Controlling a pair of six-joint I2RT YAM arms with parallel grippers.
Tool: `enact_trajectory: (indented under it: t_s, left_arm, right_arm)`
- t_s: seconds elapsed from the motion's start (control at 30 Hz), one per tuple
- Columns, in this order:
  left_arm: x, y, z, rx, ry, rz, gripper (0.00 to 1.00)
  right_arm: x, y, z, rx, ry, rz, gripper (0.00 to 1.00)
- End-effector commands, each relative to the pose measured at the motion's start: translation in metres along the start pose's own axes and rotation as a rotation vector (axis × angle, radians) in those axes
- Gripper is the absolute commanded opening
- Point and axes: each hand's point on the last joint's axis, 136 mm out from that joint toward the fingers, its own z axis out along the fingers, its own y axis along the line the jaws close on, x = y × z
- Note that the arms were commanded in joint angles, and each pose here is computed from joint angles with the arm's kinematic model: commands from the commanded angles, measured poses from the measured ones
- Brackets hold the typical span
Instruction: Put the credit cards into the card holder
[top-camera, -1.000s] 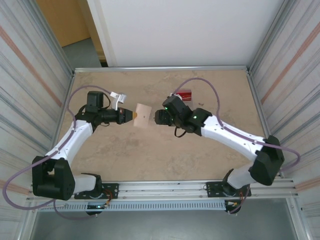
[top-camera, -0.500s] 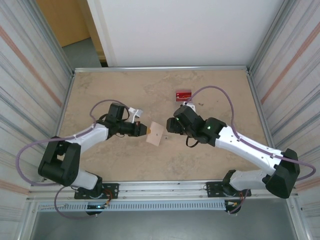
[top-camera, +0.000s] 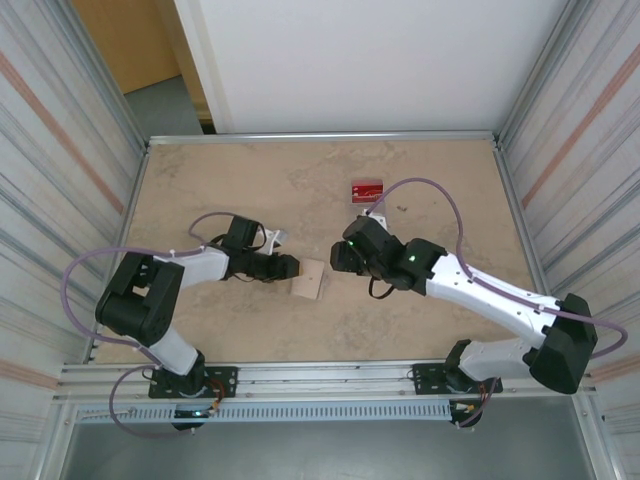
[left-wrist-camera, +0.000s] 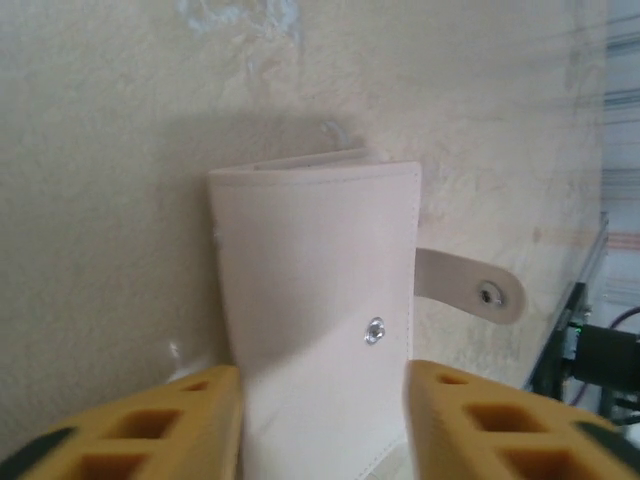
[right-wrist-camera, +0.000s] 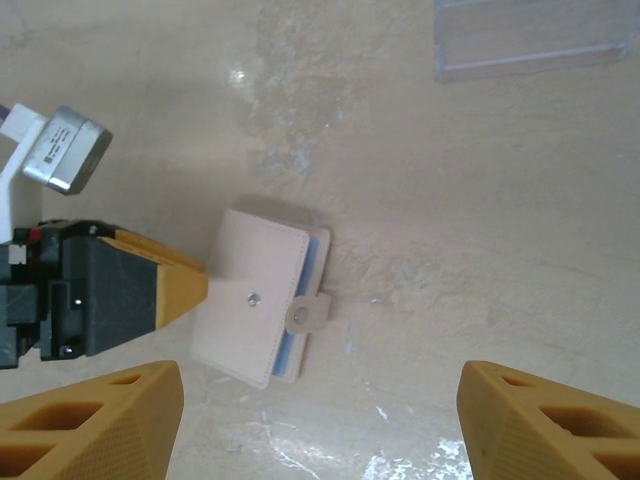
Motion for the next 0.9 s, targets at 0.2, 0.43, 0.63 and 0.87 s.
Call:
enact_trajectory:
  t_s: [0.2, 0.43, 0.63, 0.87]
  left_arm:
    - [-0.039, -0.011, -0.043, -0.12, -0.143, 0.156, 0.79]
    - [-0.074, 0.003, -0.114, -0.239, -0.329, 0.238, 0.86]
    - [-0.089, 0.008, -0.154, -0.32, -0.4, 0.308, 0.99]
    - [-0.087, -0.001, -0.155, -0.274, -0.392, 0.337, 0.99]
  right_arm:
    - [0.006, 0.042, 0.022, -0.177, 0.087, 0.042, 0.64]
    - [0.017, 0.064, 0.053, -0.197, 0.179, 0.014, 0.5]
    - [0.02, 0.072, 0.079, -0.186, 0.246, 0.027, 0.19]
    - [0.03, 0.068, 0.101, -0.125, 0.328, 0.016, 0.0]
